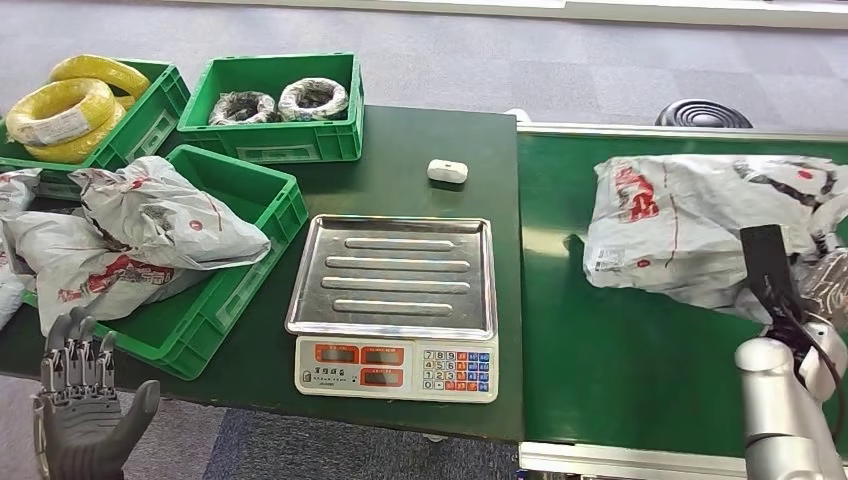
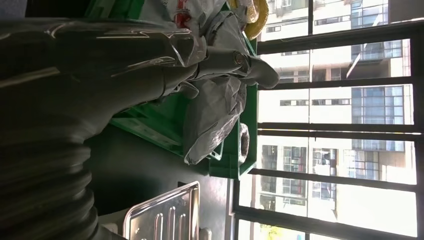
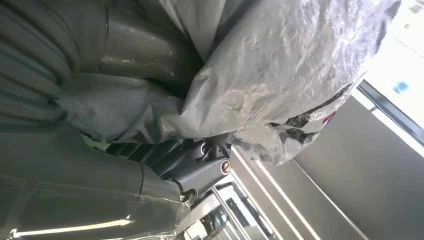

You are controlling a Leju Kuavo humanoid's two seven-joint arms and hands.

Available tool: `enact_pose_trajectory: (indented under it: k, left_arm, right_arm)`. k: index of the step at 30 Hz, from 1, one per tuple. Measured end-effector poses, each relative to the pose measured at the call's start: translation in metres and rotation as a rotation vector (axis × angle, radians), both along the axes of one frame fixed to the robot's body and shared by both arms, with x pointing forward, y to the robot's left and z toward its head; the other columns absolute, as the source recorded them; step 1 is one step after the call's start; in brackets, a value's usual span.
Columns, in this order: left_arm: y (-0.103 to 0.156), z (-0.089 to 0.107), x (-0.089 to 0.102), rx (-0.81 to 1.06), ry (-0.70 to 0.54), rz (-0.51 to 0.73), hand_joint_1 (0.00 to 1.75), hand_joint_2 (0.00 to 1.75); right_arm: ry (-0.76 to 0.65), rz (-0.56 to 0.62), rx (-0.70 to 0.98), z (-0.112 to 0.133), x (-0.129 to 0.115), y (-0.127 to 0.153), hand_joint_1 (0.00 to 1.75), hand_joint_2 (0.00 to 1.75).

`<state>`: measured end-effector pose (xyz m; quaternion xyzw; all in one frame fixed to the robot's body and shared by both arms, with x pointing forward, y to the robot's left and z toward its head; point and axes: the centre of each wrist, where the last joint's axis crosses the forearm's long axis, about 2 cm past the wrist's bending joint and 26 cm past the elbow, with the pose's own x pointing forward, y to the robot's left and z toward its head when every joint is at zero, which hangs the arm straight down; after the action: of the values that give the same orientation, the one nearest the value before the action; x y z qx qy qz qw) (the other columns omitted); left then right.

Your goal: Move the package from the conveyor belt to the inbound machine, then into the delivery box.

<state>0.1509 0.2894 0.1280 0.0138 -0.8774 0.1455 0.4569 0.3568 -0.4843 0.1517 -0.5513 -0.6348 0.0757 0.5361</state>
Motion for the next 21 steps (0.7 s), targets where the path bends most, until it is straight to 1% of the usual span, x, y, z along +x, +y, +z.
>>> enact_pose_trajectory:
  k: [4, 7, 10, 12, 13, 14, 15, 17, 19, 20, 21]
  left_arm:
    - [-0.002, 0.000, 0.006, 0.004, -0.016, -0.010, 0.00, 1.75]
    - [-0.002, 0.002, 0.011, 0.012, -0.031, -0.014, 0.00, 1.75]
    - [-0.004, 0.003, 0.016, 0.019, -0.043, -0.022, 0.00, 1.75]
    - [-0.005, 0.003, 0.017, 0.021, -0.046, -0.026, 0.00, 1.75]
    - [-0.005, 0.003, 0.018, 0.023, -0.049, -0.025, 0.00, 1.75]
    - [-0.005, 0.003, 0.019, 0.024, -0.053, -0.024, 0.00, 1.75]
    - [-0.005, 0.004, 0.021, 0.025, -0.060, -0.025, 0.00, 1.75]
    - [-0.006, 0.006, 0.026, 0.027, -0.079, -0.035, 0.00, 1.75]
    - [-0.008, 0.008, 0.033, 0.028, -0.095, -0.051, 0.00, 1.75]
    - [-0.009, 0.008, 0.037, 0.028, -0.102, -0.059, 0.00, 1.75]
    - [-0.009, 0.009, 0.039, 0.028, -0.107, -0.066, 0.00, 1.75]
  right_arm:
    - [-0.334, 0.036, -0.055, 0.054, 0.001, 0.014, 1.75, 1.75]
    - [-0.537, 0.112, -0.122, 0.090, 0.002, 0.037, 1.75, 1.75]
    - [-0.669, 0.221, -0.172, 0.117, 0.006, 0.070, 1.75, 1.75]
    - [-0.707, 0.290, -0.152, 0.131, 0.010, 0.090, 1.75, 1.75]
    - [-0.703, 0.350, -0.110, 0.137, 0.013, 0.102, 1.75, 1.75]
    - [-0.678, 0.436, -0.050, 0.144, 0.017, 0.116, 1.75, 1.75]
    - [-0.636, 0.549, 0.011, 0.150, 0.023, 0.133, 1.75, 1.75]
    - [-0.517, 0.820, 0.096, 0.159, 0.034, 0.174, 1.75, 1.75]
    - [-0.383, 1.060, 0.133, 0.160, 0.045, 0.220, 1.75, 1.75]
    - [-0.311, 1.146, 0.150, 0.157, 0.051, 0.242, 1.75, 1.75]
    - [-0.234, 1.207, 0.167, 0.152, 0.056, 0.262, 1.75, 1.75]
